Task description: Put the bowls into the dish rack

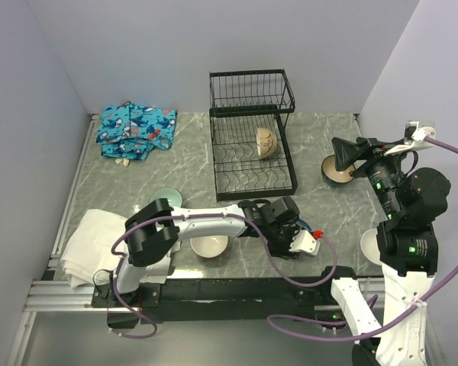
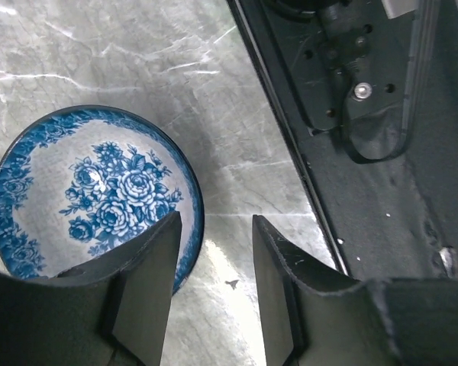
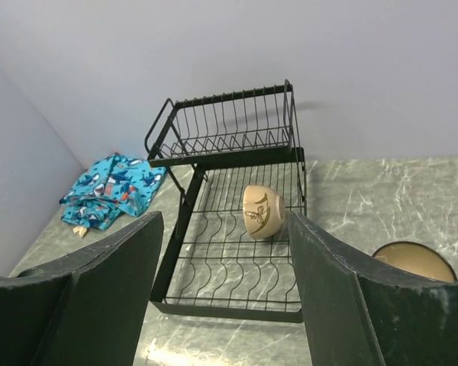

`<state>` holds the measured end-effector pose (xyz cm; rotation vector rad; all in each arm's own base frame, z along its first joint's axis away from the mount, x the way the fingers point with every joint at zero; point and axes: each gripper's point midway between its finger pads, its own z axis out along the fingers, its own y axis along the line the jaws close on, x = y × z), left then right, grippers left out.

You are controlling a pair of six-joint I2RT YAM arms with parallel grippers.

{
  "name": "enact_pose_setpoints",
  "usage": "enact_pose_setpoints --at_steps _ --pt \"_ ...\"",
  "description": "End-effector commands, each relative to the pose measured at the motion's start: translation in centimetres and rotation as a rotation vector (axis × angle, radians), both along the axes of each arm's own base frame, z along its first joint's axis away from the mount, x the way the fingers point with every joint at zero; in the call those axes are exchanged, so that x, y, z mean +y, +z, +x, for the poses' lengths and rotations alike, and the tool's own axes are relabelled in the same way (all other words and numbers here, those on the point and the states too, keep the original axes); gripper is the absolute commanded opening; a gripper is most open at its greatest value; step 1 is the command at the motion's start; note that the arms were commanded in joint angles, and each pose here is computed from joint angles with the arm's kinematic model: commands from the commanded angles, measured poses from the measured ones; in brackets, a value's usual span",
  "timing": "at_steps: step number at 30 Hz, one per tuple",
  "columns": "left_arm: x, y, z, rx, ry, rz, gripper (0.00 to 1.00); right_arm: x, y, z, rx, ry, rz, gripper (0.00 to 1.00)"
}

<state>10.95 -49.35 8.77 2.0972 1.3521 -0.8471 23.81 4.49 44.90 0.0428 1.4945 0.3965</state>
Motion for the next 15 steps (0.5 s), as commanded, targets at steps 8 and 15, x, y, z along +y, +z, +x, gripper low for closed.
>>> enact_pose_setpoints --at_steps 8,15 --pt "-2.5 0.0 1.5 -0.050 0.058 -0.012 0.45 -0.4 2.2 -0.7 -0.064 -0.020 -0.011 0.72" --pt "-2.6 -1.4 1.6 -0.050 0.059 0.015 0.40 -0.4 2.2 -0.8 -0.066 -0.025 -0.018 0.71"
